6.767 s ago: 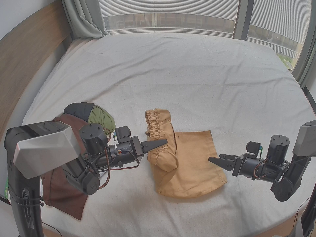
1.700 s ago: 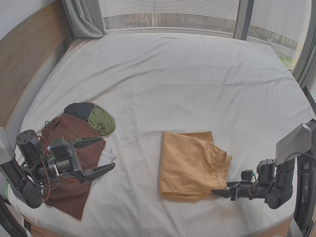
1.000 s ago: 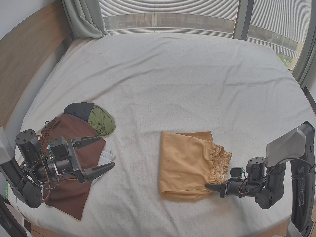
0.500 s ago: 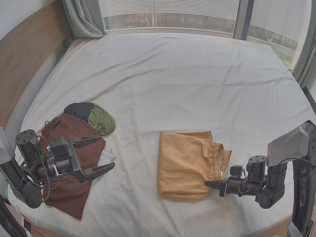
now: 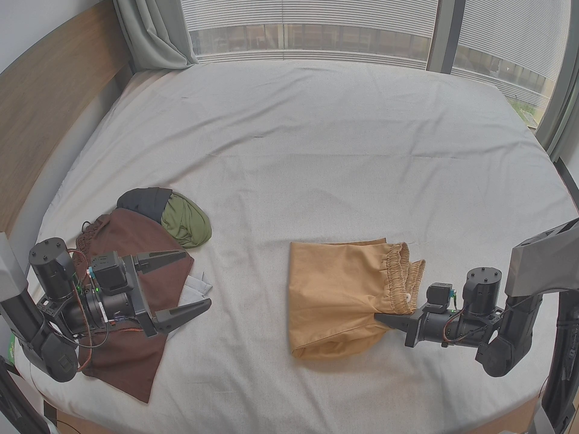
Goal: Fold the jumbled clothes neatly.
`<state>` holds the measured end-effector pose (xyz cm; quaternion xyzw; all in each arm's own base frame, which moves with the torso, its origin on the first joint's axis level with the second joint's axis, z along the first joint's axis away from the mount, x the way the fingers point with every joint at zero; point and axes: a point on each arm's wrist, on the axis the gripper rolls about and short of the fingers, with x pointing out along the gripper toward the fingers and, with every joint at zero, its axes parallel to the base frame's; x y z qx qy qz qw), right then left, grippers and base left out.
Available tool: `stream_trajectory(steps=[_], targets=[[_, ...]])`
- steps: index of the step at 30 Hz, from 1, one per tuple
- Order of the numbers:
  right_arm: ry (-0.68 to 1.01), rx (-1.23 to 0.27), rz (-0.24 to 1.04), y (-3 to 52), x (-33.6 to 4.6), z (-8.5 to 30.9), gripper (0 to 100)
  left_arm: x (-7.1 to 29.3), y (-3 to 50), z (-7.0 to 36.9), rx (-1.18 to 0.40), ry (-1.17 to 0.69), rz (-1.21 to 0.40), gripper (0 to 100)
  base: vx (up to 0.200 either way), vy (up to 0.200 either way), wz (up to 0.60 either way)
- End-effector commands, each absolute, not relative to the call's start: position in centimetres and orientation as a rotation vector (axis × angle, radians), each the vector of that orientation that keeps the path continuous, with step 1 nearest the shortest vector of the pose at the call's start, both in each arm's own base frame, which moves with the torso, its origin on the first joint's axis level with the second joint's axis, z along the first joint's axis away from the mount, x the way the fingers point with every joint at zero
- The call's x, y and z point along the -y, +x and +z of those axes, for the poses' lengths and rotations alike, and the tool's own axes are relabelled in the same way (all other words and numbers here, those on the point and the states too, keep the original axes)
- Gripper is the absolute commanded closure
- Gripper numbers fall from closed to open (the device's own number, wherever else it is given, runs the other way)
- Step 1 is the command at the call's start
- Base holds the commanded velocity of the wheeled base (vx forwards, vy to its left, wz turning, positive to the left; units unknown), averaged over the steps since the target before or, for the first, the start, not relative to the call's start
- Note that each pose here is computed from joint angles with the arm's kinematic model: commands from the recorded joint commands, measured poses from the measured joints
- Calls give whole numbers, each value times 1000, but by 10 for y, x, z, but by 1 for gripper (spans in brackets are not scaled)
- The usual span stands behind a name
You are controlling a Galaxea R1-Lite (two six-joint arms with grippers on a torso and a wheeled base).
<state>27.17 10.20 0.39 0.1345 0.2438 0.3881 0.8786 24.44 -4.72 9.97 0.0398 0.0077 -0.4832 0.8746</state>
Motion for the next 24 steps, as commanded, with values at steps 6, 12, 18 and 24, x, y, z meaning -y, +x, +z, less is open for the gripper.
stream_trajectory(steps=[6,12,18,24], targets=[[276,-433,832,269,-105,27,100,48,245,97,-15,101,-1013,0,0,0,0],[282,-416,849,267,-109,34,100,49,245,97,-1,124,-1015,0,0,0,0],[299,-416,850,267,-109,36,100,49,244,96,-3,123,-1029,0,0,0,0],[305,-407,849,268,-110,38,100,51,243,98,2,125,-1036,0,0,0,0]])
